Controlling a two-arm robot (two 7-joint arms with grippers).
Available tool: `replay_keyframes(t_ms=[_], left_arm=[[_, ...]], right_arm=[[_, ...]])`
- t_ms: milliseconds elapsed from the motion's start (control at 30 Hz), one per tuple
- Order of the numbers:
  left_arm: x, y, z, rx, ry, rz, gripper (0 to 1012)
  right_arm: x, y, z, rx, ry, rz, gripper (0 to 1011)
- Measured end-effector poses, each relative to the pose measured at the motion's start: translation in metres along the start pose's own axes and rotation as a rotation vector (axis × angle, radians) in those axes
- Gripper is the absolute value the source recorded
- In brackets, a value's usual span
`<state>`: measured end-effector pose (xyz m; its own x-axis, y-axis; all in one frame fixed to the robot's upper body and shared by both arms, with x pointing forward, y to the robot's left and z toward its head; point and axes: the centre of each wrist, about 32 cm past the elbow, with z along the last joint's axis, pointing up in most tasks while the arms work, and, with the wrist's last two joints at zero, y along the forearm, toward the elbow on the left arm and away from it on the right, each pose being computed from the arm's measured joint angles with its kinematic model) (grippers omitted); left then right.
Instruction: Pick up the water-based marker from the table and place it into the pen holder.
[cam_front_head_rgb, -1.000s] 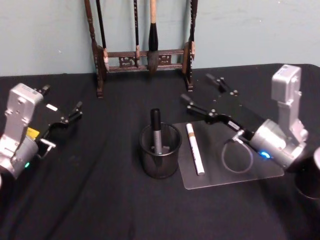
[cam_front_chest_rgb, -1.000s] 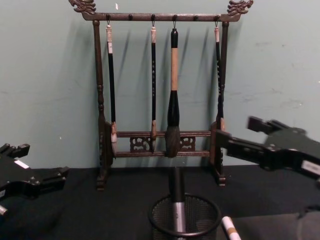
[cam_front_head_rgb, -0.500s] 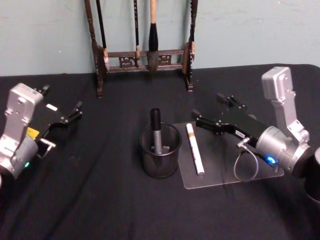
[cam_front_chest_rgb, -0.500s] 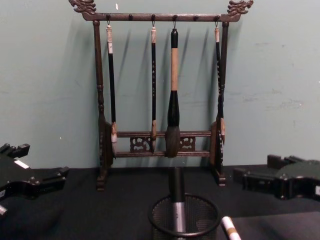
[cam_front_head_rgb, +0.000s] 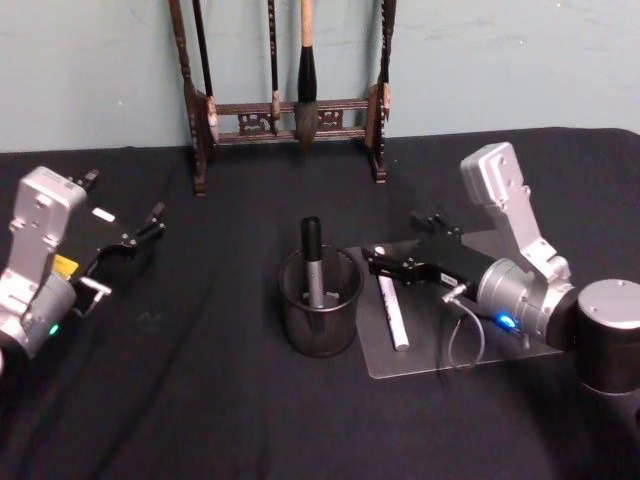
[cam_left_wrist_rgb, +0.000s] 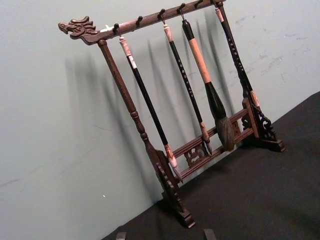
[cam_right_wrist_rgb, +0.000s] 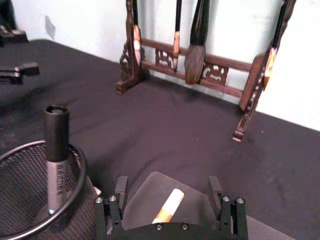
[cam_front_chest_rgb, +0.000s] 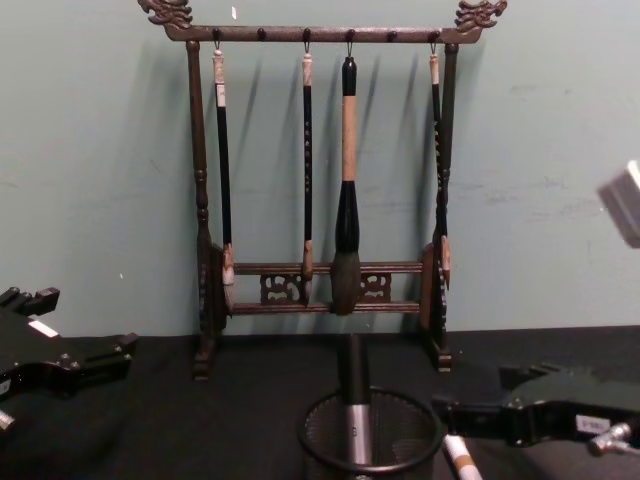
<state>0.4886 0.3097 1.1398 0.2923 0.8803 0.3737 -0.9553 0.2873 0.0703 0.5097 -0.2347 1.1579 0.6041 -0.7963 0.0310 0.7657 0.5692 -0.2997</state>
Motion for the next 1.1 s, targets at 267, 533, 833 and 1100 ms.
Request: replay_keyframes(t_ms=[267,533,833,1100], left_arm=[[0.0,0.0,0.0,0.0,0.0,0.0,1001],[0.0,0.0,0.0,0.0,0.0,0.0,1001],[0.0,0.0,0.0,0.0,0.0,0.0,1001],[0.0,0.0,0.0,0.0,0.0,0.0,1001]], right_arm=[[-0.002,0.011,0.003,-0.075,0.009,-0.013,1002],[-0.004,0.016,0.005,-0.129,0.013,-0.016,1003],[-0.006,0.02,0.005,-0.17,0.019,-0.018,1002],[-0.007,0.022,0.003,-0.182,0.035,-0.018,1002]])
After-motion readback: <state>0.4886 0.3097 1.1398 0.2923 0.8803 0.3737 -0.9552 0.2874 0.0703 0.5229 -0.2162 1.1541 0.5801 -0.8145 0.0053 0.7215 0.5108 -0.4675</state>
